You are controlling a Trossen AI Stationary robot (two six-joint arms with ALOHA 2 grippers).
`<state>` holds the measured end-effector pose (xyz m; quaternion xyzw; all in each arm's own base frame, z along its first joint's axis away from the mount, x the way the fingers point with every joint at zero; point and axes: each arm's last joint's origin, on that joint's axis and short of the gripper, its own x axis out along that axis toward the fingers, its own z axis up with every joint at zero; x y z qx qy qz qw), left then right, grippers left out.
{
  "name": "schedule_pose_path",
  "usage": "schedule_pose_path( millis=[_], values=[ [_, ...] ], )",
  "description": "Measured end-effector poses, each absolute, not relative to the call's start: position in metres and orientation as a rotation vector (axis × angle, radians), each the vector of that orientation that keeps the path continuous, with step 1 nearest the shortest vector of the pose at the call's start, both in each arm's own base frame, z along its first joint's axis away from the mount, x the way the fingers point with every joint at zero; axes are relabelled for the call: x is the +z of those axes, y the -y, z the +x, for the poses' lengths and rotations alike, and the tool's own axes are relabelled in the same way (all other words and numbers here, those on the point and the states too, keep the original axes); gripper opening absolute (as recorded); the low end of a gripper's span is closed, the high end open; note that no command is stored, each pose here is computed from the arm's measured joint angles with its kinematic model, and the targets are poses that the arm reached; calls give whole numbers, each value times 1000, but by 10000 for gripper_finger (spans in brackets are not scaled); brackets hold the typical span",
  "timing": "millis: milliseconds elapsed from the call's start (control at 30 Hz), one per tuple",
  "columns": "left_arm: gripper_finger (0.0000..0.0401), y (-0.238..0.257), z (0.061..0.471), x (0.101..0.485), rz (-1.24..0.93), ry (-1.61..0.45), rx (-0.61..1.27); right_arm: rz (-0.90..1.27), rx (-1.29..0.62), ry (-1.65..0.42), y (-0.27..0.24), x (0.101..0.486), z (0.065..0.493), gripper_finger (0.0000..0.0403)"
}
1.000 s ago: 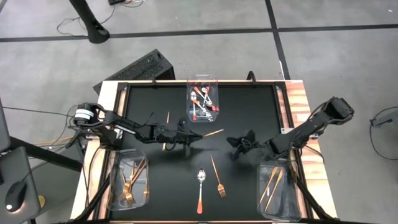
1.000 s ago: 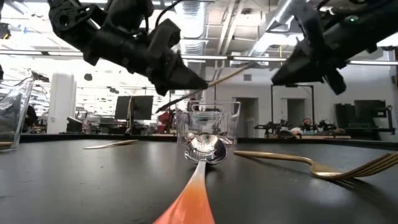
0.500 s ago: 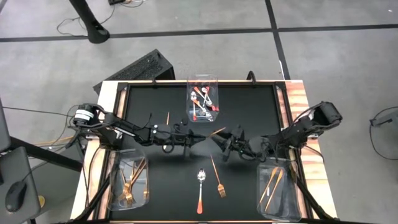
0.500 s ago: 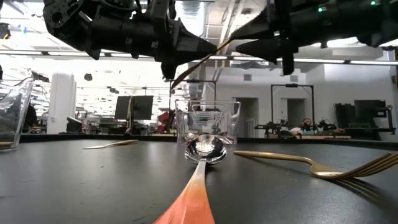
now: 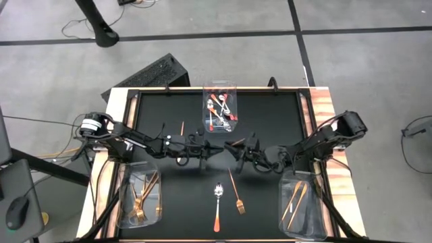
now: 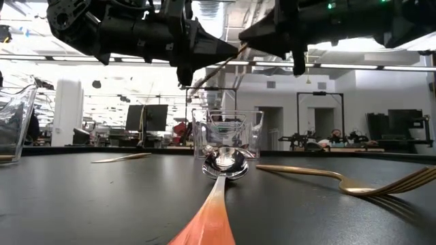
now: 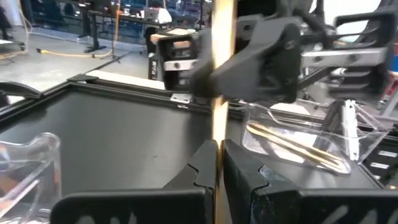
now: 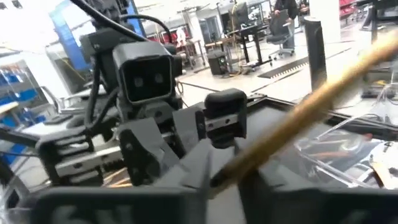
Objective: Sort silverware by color (type)
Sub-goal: Put the gold knife into the bottom right transparent bin
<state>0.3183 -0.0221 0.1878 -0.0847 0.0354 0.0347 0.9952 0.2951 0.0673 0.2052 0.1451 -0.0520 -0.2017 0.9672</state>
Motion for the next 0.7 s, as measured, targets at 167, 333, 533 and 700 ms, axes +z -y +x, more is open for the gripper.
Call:
schedule_pose_path(
  millis=[167, 333, 533, 700],
  values=[
    [10, 24, 318, 188, -171, -80, 16, 268, -412, 58, -67, 203, 294, 30],
    [34, 24, 318, 184, -168, -118, 7, 298, -403, -57, -65, 215, 287, 30],
    [62, 22, 316, 176, -177, -214, 85, 440, -318, -312, -57, 264, 258, 30],
    [70, 18, 314, 170, -190, -275, 138, 616, -170, -553, -54, 296, 223, 40]
  ],
)
